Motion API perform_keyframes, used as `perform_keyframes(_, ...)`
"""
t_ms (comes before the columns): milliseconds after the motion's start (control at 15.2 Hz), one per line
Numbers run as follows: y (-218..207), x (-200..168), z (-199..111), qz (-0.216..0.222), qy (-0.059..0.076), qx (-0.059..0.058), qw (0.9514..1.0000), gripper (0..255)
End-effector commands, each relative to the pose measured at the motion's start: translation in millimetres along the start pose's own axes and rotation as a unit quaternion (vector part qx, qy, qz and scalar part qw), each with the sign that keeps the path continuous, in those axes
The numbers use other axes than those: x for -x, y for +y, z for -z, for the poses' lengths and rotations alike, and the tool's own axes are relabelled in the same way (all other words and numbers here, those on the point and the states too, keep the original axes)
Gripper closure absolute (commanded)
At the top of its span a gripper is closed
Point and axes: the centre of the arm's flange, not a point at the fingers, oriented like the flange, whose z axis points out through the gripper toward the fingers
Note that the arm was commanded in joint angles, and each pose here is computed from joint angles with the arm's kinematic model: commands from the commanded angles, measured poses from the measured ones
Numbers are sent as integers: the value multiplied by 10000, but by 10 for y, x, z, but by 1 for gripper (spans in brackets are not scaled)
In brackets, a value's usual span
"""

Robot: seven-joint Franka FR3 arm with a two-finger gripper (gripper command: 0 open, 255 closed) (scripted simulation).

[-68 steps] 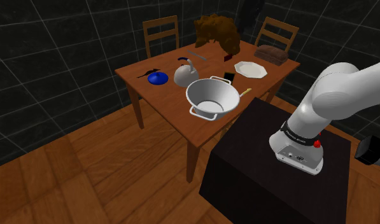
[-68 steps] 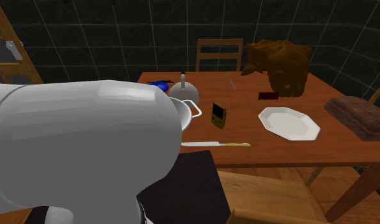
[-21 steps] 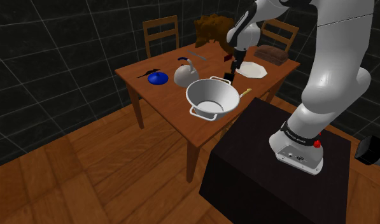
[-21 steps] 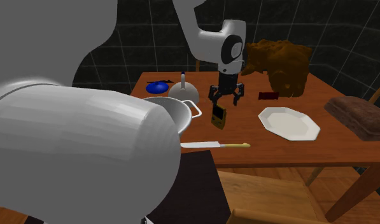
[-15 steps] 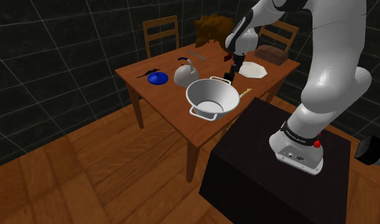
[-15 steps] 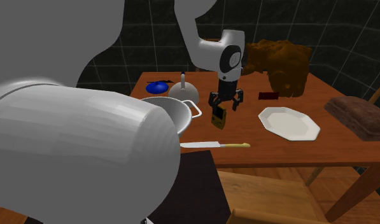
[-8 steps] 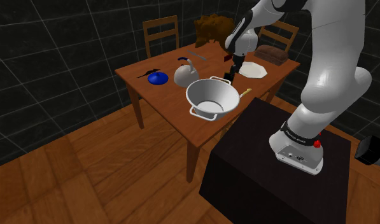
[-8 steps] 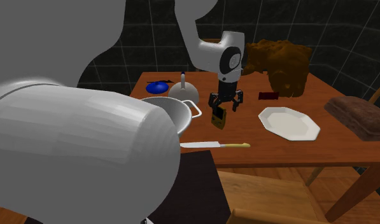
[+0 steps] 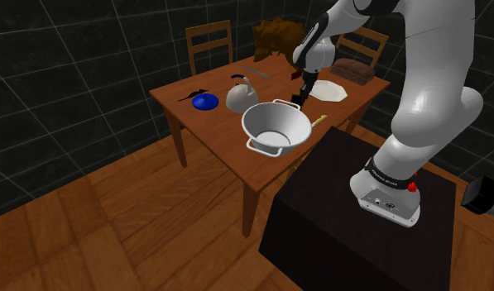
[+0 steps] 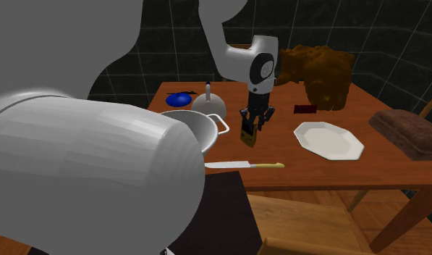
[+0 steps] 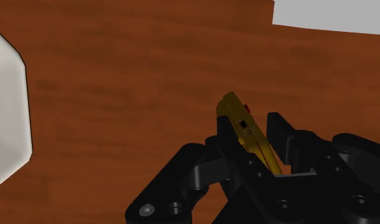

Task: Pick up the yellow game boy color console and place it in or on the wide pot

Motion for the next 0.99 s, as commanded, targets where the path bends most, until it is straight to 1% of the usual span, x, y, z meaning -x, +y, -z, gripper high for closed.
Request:
perform_keyframes(0, -2, 0, -3, 2, -3, -3, 10000, 255)
perform_keyframes(66, -3, 0, -5, 2, -3, -3, 10000, 255)
perform_keyframes(924, 6, 25, 681, 2, -3, -3, 10000, 255)
